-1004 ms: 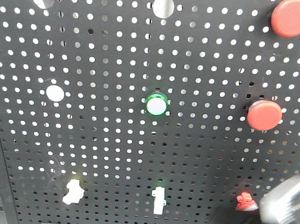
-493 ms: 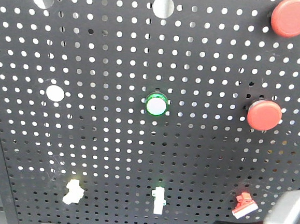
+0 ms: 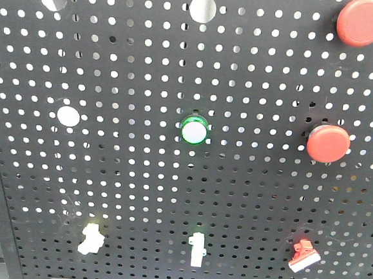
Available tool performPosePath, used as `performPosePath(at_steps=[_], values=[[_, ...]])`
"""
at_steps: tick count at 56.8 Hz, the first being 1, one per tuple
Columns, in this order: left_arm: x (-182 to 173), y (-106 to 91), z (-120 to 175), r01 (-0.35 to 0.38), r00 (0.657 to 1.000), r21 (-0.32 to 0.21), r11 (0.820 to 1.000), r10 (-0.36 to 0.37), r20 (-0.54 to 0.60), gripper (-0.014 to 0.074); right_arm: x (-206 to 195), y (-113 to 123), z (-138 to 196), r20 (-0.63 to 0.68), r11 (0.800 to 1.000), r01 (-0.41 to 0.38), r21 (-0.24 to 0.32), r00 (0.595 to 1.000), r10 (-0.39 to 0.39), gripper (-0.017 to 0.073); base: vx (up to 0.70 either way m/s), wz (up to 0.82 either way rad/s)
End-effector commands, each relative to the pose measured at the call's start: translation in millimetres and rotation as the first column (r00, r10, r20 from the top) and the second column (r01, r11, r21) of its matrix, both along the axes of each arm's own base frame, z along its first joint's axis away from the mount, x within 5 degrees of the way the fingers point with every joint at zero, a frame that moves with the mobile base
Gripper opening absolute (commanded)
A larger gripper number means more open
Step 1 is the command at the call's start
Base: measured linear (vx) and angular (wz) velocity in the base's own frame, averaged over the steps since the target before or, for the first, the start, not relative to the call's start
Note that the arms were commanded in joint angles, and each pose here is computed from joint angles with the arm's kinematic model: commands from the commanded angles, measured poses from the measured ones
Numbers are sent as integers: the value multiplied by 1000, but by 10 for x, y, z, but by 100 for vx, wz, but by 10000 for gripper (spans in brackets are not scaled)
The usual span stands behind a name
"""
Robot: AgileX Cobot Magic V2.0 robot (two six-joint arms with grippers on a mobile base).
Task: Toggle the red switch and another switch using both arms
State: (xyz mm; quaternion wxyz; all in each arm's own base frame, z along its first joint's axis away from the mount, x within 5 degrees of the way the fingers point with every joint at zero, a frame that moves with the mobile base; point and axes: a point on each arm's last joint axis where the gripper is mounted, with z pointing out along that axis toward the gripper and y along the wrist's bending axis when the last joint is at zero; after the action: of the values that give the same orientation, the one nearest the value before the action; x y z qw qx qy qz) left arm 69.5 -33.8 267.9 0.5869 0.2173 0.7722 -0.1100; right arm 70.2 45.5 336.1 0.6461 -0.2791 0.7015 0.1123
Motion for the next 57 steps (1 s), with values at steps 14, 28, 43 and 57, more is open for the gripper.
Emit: performPosePath(at_steps=[14, 28, 43, 57], values=[[13, -14, 139, -7, 999, -95, 995, 11, 46, 3, -276, -258, -200, 180, 957, 177, 228, 959, -220, -6, 0, 0], [13, -13, 136, -8, 999, -92, 996, 12, 43, 3, -260, -241, -314, 138, 964, 175, 202, 969, -204, -6, 0, 0], [13, -13, 136, -8, 999, -92, 996, 12, 43, 3, -260, -241, -314, 138, 964, 175, 201, 969, -204, -6, 0, 0], [-12, 45, -84, -58, 997, -87, 994, 63, 54, 3, -260, -241, -314, 138, 964, 175, 201, 969, -204, -6, 0, 0]])
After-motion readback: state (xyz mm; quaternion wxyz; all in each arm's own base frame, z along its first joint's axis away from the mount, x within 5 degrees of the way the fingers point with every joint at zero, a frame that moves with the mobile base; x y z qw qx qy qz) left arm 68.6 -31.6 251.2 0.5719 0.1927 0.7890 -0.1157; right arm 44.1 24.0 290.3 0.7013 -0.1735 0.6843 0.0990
